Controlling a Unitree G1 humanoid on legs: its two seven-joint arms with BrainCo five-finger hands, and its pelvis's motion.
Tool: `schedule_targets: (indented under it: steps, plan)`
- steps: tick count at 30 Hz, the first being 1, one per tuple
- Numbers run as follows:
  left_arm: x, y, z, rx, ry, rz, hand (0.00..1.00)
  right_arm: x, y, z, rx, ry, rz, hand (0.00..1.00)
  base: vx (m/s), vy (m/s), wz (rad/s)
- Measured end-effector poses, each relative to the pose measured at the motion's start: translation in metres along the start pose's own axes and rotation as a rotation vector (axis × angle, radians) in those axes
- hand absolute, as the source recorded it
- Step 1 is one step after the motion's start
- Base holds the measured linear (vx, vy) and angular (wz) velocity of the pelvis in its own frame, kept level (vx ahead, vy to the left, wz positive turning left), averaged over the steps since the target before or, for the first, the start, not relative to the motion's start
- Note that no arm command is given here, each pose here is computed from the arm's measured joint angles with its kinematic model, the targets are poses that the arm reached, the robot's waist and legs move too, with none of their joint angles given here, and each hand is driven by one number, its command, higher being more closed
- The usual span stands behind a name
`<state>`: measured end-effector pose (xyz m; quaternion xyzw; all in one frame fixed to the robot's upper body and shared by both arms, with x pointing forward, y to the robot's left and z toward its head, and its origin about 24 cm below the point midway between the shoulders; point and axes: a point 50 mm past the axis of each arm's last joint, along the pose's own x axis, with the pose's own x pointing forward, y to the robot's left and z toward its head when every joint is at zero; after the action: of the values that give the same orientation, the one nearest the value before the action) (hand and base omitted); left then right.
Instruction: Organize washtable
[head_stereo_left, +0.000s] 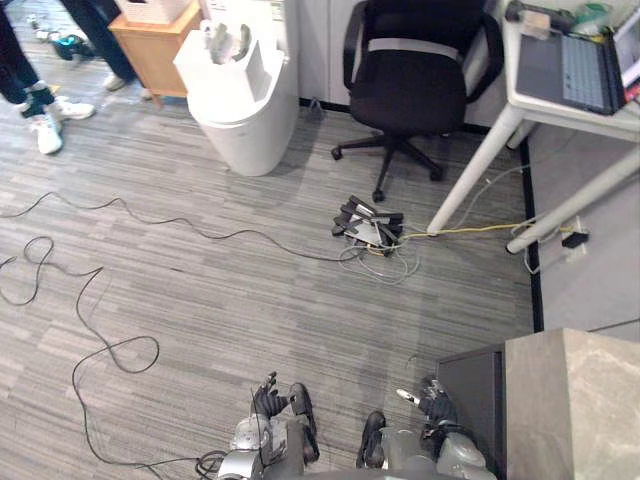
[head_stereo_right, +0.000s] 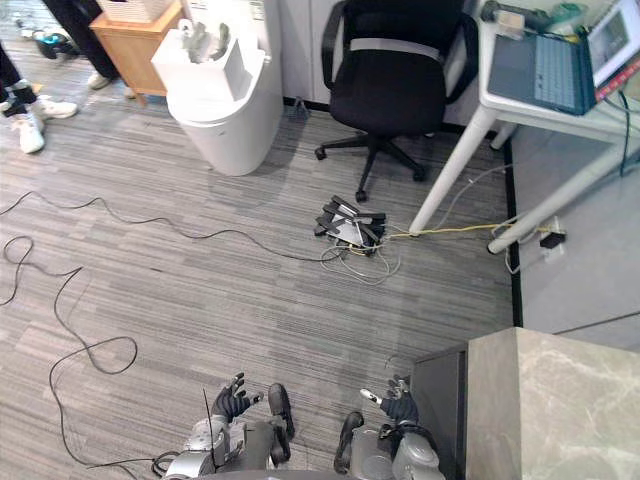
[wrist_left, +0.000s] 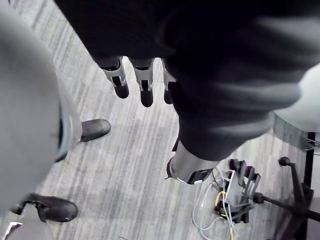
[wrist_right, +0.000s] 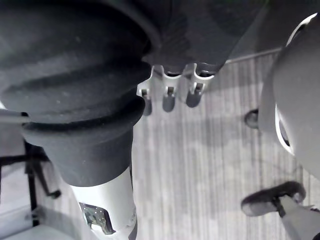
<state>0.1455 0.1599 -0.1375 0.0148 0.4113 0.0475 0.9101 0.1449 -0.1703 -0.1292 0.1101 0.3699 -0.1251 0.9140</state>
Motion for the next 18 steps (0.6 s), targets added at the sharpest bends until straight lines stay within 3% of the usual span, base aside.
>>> schedule_targets:
  steps: [6, 10, 14, 18]
  plan:
    - [-0.002, 0.009, -0.009, 0.019, 0.032, 0.007, 0.0, -0.001, -0.006, 0.0, -0.014, 0.0, -0.003, 0.0, -0.12, 0.014, 0.61]
    - [-0.002, 0.007, -0.004, -0.122, 0.006, 0.055, 0.0, -0.02, -0.022, -0.015, -0.012, 0.007, -0.025, 0.0, 0.02, -0.071, 1.09]
    - [-0.001, 0.018, -0.003, -0.129, -0.005, 0.084, 0.0, -0.02, -0.009, -0.025, -0.016, 0.045, 0.01, 0.0, 0.0, -0.019, 1.08]
    - [-0.002, 0.015, -0.004, -0.176, 0.003, 0.104, 0.0, -0.015, -0.016, -0.012, -0.144, 0.015, 0.031, 0.0, 0.16, -0.054, 0.44]
